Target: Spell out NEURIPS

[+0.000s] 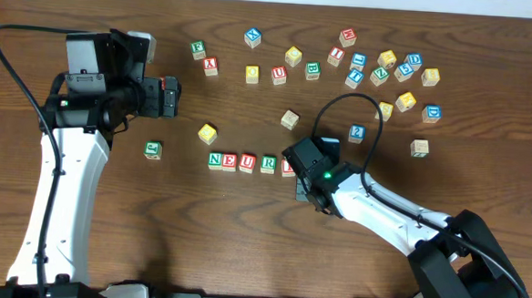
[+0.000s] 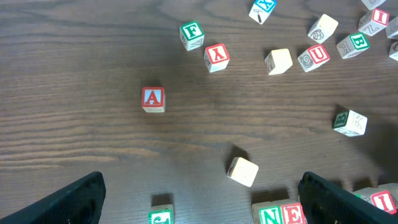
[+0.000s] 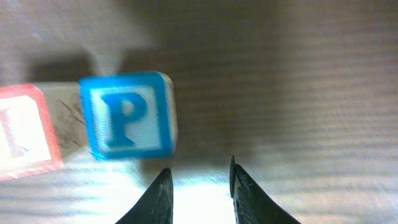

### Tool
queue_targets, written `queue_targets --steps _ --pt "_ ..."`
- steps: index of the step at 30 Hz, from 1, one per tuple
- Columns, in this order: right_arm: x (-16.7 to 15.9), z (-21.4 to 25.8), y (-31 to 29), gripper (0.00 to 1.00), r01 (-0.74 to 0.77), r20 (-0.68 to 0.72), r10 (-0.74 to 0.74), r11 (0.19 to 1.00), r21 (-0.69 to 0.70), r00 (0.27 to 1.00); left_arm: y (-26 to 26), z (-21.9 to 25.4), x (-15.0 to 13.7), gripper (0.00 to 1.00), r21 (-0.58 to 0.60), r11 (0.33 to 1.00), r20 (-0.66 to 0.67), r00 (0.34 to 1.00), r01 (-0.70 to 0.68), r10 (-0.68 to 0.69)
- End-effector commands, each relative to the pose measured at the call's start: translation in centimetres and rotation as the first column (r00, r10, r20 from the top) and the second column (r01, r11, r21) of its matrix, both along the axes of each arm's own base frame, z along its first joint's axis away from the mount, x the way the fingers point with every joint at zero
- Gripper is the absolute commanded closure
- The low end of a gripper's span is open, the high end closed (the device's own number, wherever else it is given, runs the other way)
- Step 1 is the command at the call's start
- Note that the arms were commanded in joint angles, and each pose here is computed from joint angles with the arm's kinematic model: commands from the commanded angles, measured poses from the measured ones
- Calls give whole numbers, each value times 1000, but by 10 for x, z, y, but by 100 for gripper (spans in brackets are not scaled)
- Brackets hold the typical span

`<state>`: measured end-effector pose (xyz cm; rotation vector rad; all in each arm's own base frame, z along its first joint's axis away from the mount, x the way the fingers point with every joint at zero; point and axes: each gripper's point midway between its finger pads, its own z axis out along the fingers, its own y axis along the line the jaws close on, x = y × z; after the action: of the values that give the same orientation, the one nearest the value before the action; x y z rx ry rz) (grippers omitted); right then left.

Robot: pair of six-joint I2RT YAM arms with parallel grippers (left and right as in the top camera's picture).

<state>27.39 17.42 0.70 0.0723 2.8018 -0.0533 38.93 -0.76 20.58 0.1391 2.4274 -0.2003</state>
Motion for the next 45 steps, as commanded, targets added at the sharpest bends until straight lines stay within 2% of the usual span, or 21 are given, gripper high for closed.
queue_targets --steps 1,6,13,18,24,29,31,33,42,45 --pt "-5 -1 -1 75 13 -18 -13 1000 -8 1000 -1 11 3 2 -8 1000 26 1000 4 -4" --pt "-10 -2 -10 76 45 -33 -47 998 -42 998 -1 11 3 2 -8 1000 26 1000 4 -4" --pt "-1 4 -28 73 82 5 -82 991 -111 997 -1 11 3 2 -8 1000 26 1000 4 -4" --pt "21 23 -34 73 82 51 -75 987 -139 996 -1 11 3 2 -8 1000 26 1000 4 -4" --pt "65 66 -26 71 45 141 -28 992 -116 990 -1 11 3 2 -8 1000 26 1000 4 -4" --pt "100 107 -21 66 16 230 5 996 -90 973 -1 11 3 2 -8 1000 26 1000 4 -4" --pt "115 126 -22 56 10 270 13 997 -81 963 -1 11 3 2 -8 1000 26 1000 4 -4" --pt "122 135 -24 53 9 286 13 997 -76 958 -1 11 3 2 -8 1000 26 1000 4 -4" --pt "136 138 -40 46 -87 250 95 995 -41 964 -1 11 3 2 -8 1000 26 1000 4 -4" --pt "141 137 -53 46 -76 238 77 997 -11 968 -1 11 3 2 -8 1000 26 1000 4 -4"
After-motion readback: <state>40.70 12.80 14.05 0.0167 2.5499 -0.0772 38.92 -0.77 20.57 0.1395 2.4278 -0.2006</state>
